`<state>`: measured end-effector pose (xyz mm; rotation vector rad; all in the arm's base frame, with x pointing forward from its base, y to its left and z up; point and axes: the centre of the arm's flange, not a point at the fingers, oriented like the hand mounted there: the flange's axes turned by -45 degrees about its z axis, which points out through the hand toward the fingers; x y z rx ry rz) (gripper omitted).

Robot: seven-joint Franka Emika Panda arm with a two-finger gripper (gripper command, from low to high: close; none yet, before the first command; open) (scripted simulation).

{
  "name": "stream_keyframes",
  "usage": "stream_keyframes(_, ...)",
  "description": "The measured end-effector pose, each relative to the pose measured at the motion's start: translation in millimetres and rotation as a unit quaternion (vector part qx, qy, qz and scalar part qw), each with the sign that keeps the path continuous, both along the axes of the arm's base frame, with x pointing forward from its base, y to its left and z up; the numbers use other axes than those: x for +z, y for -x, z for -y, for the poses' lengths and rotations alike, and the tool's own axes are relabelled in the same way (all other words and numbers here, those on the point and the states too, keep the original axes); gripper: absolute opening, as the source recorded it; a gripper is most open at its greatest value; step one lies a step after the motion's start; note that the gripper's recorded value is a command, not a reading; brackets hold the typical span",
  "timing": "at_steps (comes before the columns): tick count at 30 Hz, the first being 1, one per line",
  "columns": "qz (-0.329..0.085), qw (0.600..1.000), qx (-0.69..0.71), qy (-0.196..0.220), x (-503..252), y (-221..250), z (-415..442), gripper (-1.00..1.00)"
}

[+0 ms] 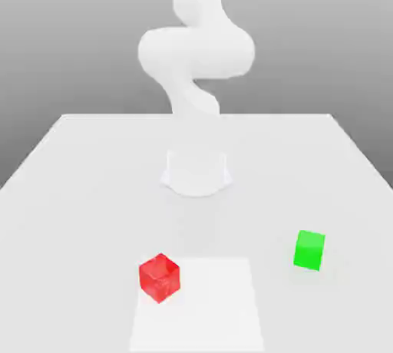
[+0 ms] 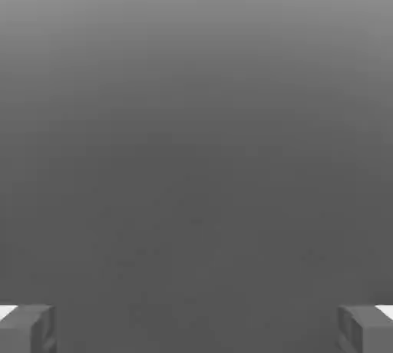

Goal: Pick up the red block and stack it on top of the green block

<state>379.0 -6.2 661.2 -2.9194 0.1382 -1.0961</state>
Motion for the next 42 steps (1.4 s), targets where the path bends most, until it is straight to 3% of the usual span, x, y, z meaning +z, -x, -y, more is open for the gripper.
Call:
stream_keyframes(4, -0.076, 0.994, -0.064, -0.038, -99.0, -44.2, 14.2, 0.0)
stream_keyframes(9, -0.163, 0.973, -0.145, -0.076, -222.1, -63.7, 32.4, 0.0)
stream_keyframes(19, -0.316, 0.888, -0.31, -0.125, -439.4, -7.4, 57.2, 0.0)
stream_keyframes(25, -0.327, 0.88, -0.321, -0.126, -504.8, 0.0, 57.0, 0.0)
stream_keyframes(26, -0.327, 0.88, -0.321, -0.126, -513.0, 0.7, 56.9, -1.0)
stream_keyframes(33, -0.327, 0.88, -0.321, -0.126, -514.1, 0.7, 56.9, -1.0)
stream_keyframes(39, -0.327, 0.88, -0.321, -0.126, -461.9, 0.4, 56.7, -1.0)
stream_keyframes(42, -0.337, 0.904, -0.244, -0.101, -445.8, -1.1, 7.8, -1.0)
